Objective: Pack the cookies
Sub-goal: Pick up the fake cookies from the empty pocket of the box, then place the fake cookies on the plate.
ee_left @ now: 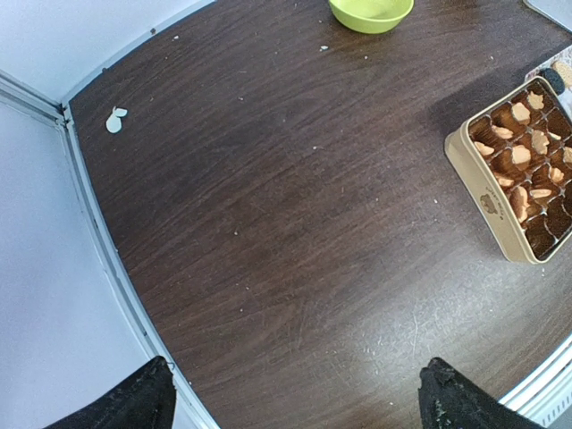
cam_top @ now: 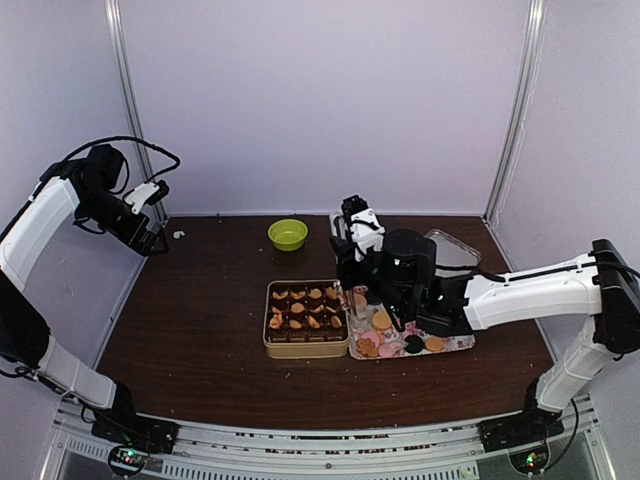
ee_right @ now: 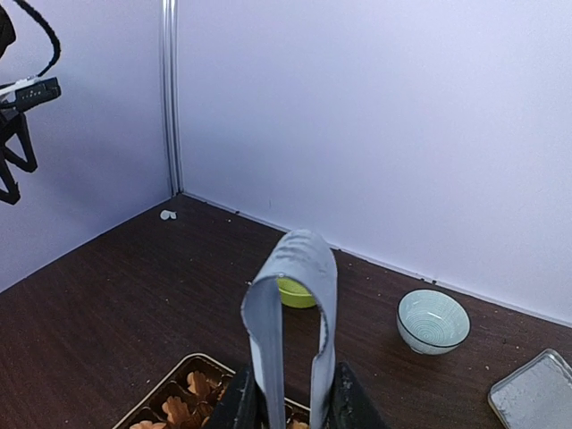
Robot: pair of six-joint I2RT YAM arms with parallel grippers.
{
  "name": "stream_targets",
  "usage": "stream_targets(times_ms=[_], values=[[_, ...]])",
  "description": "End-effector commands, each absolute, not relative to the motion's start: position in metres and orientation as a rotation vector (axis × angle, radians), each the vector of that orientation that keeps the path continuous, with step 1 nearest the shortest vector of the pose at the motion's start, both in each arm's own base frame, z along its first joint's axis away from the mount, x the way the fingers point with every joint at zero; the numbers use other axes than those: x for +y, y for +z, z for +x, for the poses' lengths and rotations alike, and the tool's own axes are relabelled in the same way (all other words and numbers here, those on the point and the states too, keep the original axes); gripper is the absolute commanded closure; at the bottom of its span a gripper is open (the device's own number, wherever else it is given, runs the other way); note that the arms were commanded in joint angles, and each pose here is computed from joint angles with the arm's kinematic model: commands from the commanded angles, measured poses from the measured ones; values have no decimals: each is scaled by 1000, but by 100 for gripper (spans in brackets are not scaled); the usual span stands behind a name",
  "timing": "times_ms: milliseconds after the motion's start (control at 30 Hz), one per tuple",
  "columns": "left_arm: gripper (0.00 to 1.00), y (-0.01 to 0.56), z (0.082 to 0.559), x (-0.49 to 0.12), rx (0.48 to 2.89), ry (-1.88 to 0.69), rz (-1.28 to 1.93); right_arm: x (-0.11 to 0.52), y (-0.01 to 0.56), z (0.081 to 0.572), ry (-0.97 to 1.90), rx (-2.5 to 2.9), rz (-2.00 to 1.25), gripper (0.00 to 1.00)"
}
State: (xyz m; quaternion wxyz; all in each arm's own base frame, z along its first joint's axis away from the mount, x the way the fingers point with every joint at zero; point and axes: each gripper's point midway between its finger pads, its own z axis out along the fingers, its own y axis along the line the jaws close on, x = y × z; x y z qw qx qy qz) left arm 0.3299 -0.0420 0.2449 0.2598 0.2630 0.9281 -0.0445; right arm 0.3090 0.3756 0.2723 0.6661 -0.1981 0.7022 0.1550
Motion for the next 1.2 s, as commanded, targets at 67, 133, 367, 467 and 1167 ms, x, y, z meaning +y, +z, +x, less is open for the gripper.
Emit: stream_targets(times_ms=[67, 133, 367, 467, 1167], values=[[2, 256, 331, -45, 2465, -114, 724, 323, 301, 324, 320, 1548, -299, 100], [2, 256, 331, -46, 2464, -118, 725, 307, 292, 328, 306, 1573, -270, 100], [2, 254, 331, -46, 2471, -120, 726, 264, 271, 333, 282, 1624, -193, 96], [2, 254, 331, -45, 2470, -119, 725, 260, 267, 332, 293, 1631, -191, 81], [2, 253, 333, -45, 2476, -119, 725, 268, 269, 287, 574, 1608, -292, 66]])
